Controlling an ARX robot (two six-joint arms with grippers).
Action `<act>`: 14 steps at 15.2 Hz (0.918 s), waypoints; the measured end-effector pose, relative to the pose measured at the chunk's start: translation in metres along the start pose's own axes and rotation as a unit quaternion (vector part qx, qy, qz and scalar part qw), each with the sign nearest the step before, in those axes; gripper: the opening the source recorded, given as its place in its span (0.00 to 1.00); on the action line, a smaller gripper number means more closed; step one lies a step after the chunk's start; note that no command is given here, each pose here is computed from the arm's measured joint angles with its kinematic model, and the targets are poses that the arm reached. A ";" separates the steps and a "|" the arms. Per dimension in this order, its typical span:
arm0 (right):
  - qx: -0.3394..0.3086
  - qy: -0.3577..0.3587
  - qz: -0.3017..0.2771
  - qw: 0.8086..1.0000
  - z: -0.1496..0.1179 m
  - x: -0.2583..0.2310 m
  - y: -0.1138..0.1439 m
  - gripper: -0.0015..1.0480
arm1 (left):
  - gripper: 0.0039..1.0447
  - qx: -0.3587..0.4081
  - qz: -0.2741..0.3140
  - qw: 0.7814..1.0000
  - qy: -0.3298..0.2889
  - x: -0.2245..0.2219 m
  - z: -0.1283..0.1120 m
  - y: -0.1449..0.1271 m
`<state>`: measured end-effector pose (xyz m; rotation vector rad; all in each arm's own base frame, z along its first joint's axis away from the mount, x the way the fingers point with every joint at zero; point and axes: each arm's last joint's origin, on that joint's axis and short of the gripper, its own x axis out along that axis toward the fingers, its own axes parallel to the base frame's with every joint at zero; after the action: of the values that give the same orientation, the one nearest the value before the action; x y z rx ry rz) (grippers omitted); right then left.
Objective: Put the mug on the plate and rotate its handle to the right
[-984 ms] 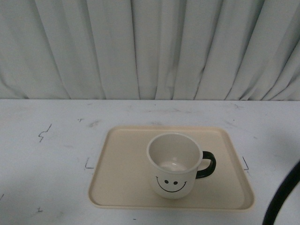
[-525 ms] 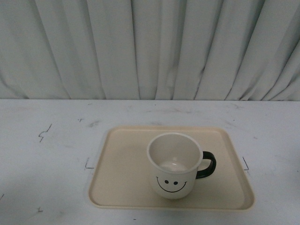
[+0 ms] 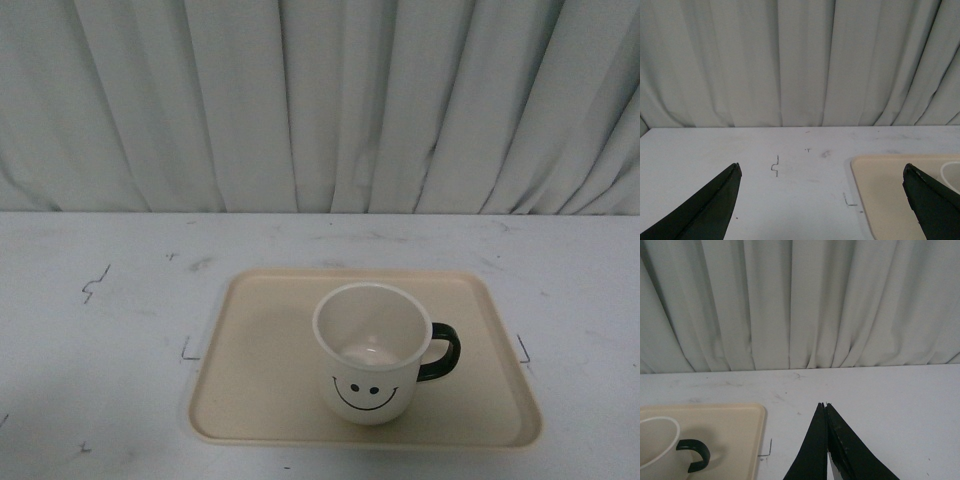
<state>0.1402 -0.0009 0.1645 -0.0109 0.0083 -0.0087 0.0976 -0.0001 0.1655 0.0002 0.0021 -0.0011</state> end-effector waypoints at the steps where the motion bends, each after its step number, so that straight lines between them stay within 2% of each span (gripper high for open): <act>1: 0.000 -0.004 0.000 1.000 0.002 -0.003 0.000 0.02 | 0.94 0.000 0.000 1.000 0.000 0.000 0.000 0.000; 14: 0.000 -0.011 0.000 1.000 0.006 -0.029 0.000 0.02 | 0.94 0.000 0.000 1.000 0.000 0.000 0.000 0.000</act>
<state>0.1110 -0.0007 0.1704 -0.0109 -0.0131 -0.0088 0.0976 -0.0001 0.1655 0.0002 0.0025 -0.0008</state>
